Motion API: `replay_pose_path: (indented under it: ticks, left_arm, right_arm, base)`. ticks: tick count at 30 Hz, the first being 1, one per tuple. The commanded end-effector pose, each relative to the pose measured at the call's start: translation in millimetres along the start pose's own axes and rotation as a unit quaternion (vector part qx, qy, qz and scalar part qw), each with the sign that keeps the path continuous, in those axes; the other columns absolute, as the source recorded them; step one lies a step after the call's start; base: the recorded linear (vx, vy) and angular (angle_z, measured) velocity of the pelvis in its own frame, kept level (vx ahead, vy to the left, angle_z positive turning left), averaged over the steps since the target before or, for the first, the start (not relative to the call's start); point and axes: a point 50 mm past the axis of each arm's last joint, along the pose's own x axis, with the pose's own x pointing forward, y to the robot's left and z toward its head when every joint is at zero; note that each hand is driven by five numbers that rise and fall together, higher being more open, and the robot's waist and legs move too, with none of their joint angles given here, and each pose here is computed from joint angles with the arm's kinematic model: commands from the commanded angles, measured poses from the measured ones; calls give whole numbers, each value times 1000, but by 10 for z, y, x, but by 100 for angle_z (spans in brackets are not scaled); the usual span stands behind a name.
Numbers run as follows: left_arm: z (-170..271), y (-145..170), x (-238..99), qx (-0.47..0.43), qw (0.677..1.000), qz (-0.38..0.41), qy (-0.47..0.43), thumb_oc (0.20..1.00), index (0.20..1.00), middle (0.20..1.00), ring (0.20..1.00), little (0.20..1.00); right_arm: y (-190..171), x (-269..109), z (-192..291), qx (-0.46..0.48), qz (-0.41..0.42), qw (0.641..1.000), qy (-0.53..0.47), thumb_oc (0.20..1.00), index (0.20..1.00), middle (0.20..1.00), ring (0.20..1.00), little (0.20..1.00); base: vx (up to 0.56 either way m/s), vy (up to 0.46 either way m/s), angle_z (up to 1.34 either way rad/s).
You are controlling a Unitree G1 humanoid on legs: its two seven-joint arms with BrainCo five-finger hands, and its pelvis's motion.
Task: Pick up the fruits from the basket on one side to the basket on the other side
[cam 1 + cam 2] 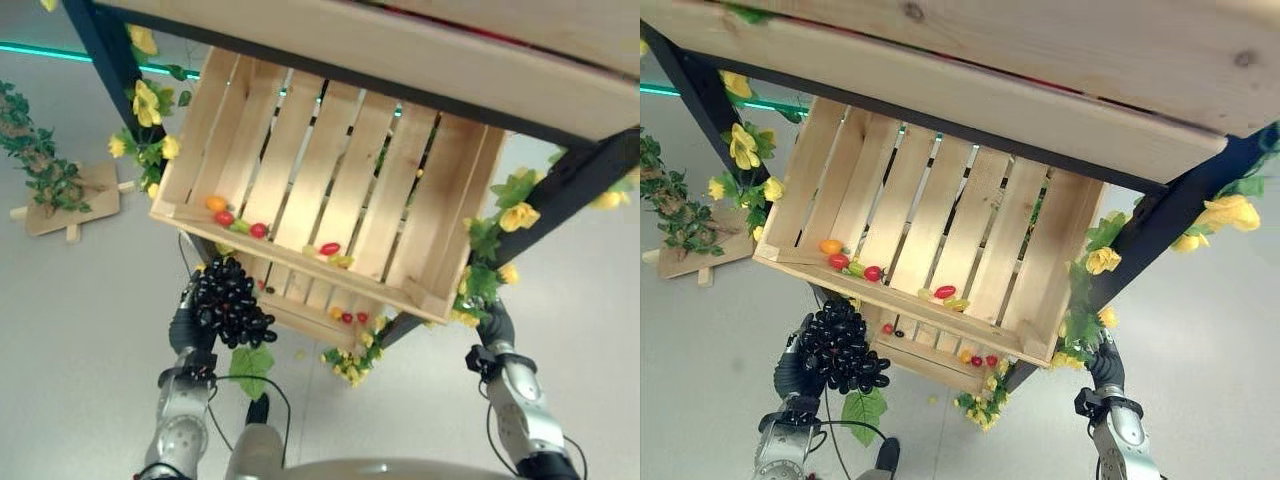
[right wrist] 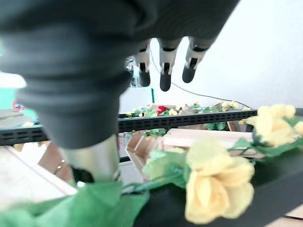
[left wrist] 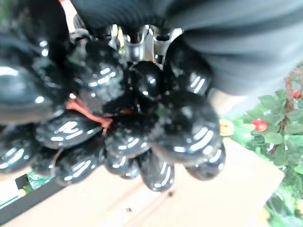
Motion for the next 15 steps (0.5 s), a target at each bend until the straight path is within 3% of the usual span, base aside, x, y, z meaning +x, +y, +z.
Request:
replay_pose_path:
  ticks: [1,15]
  left_arm:
    - [201,-286,57,-5,995,-73,-66,200,200,200,200,200]
    - [312,-634,-93,-22,982,-173,-75,200,200,200,200,200]
  right_arm:
    - [51,155,311,8,13,997,-73,1000,1000,1000,1000,1000]
    - [-70,125,267,-2,-8,998,-65,1000,1000,1000,1000,1000]
  base:
    - [18,20,-5]
    - [4,4,1]
